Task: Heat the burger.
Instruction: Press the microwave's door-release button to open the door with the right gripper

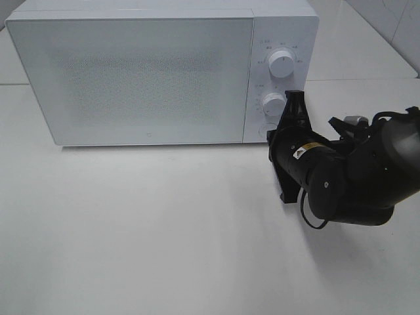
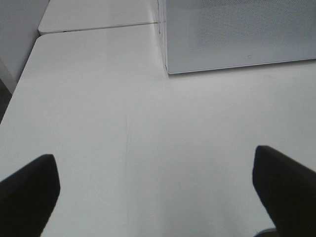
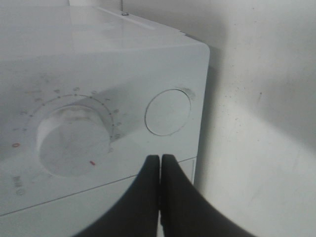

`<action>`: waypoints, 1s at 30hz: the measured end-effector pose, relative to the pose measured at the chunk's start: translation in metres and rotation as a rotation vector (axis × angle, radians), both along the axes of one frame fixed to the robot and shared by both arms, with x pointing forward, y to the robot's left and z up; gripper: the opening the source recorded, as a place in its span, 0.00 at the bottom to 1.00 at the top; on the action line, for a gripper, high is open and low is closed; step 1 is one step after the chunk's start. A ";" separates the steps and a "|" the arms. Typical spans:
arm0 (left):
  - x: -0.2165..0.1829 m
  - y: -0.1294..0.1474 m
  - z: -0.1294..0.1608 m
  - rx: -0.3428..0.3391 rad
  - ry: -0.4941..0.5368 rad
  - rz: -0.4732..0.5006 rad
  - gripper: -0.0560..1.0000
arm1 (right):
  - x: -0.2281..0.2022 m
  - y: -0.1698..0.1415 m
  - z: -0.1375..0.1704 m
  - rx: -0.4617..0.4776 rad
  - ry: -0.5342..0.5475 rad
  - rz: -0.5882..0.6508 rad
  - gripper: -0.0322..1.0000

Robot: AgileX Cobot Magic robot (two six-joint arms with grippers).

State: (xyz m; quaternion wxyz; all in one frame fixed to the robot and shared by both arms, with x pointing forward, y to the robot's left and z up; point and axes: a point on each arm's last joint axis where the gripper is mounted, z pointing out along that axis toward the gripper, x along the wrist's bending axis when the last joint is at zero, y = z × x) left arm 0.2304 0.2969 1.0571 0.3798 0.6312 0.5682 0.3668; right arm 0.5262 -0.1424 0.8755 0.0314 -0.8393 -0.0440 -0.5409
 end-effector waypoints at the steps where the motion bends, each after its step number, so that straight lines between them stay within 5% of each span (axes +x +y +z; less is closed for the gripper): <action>1: 0.000 0.000 0.000 0.000 0.000 0.000 0.99 | 0.002 0.002 -0.003 -0.002 0.010 0.003 0.05; 30: 0.000 0.000 0.000 0.000 0.000 0.000 0.99 | 0.043 0.005 -0.025 0.004 0.014 -0.095 0.05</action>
